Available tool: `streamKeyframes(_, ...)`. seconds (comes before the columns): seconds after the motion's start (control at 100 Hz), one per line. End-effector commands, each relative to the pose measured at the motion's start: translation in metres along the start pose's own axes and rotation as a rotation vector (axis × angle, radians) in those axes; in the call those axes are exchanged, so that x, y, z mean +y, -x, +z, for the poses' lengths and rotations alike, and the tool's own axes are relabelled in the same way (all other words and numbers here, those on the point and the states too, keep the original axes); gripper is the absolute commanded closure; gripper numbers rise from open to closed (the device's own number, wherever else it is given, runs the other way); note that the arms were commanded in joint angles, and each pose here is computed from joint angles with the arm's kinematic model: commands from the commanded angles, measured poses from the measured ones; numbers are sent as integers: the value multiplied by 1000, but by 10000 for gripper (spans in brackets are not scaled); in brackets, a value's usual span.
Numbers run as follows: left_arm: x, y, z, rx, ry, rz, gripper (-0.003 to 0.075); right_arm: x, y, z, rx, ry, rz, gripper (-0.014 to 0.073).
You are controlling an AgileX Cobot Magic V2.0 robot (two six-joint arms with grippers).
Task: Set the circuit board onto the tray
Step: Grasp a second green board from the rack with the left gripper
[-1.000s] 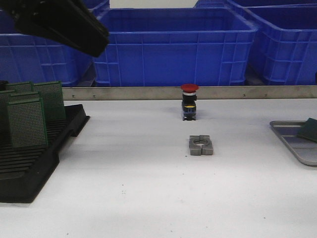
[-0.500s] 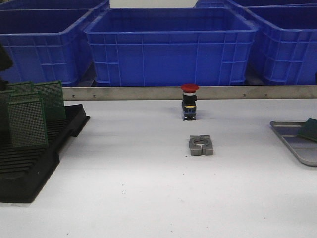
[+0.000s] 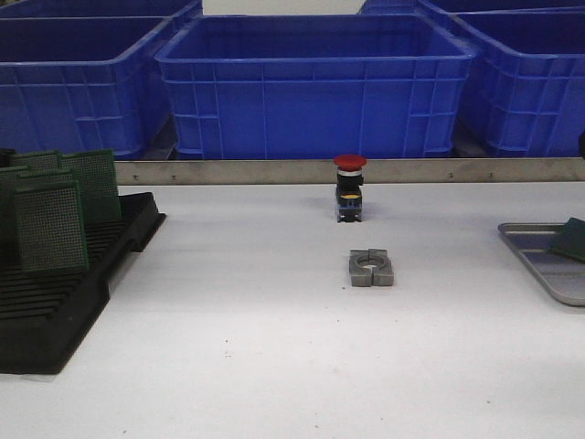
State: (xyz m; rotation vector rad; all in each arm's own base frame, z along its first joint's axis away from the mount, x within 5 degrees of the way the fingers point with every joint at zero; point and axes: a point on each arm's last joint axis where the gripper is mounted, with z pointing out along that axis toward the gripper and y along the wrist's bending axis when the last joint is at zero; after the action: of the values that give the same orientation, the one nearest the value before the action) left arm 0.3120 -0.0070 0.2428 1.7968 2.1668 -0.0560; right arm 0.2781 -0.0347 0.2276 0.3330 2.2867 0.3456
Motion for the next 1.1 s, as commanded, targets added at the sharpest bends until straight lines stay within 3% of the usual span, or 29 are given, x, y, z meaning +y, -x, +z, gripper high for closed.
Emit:
streamKeyframes(0.0, 10, 3, -5, -20, 60, -17, 226, 5, 12, -9, -54, 16, -9, -27)
streamKeyframes(0.11, 16, 0, 8, -13, 57, -27, 235, 6, 12, -9, -47, 25, -9, -27)
streamKeyframes(0.18, 15, 0, 10, -12, 37, -29, 302, 6, 11, -9, -45, 27, -9, -27)
streamKeyframes(0.38, 8, 1, 6, -16, -63, -23, 744, 6, 11, -9, -41, 32, -9, -27)
streamKeyframes(0.54, 1, 11, -12, -61, -234, -13, 740, 6, 11, -9, -41, 31, -9, -27)
streamKeyframes(0.64, 5, 25, -28, -145, -187, -138, 740, 6, 11, -9, -41, 31, -9, -27)
streamKeyframes(0.83, 4, 53, -55, -413, -148, -205, 740, 8, 9, -9, -20, 56, -10, -27)
streamKeyframes(0.96, 1, 77, -63, -602, -177, -240, 740, 12, 6, -10, 12, 94, -12, -27)
streamKeyframes(1.09, -8, 106, -61, -691, -240, -209, 740, 18, 0, -11, 72, 167, -46, -27)
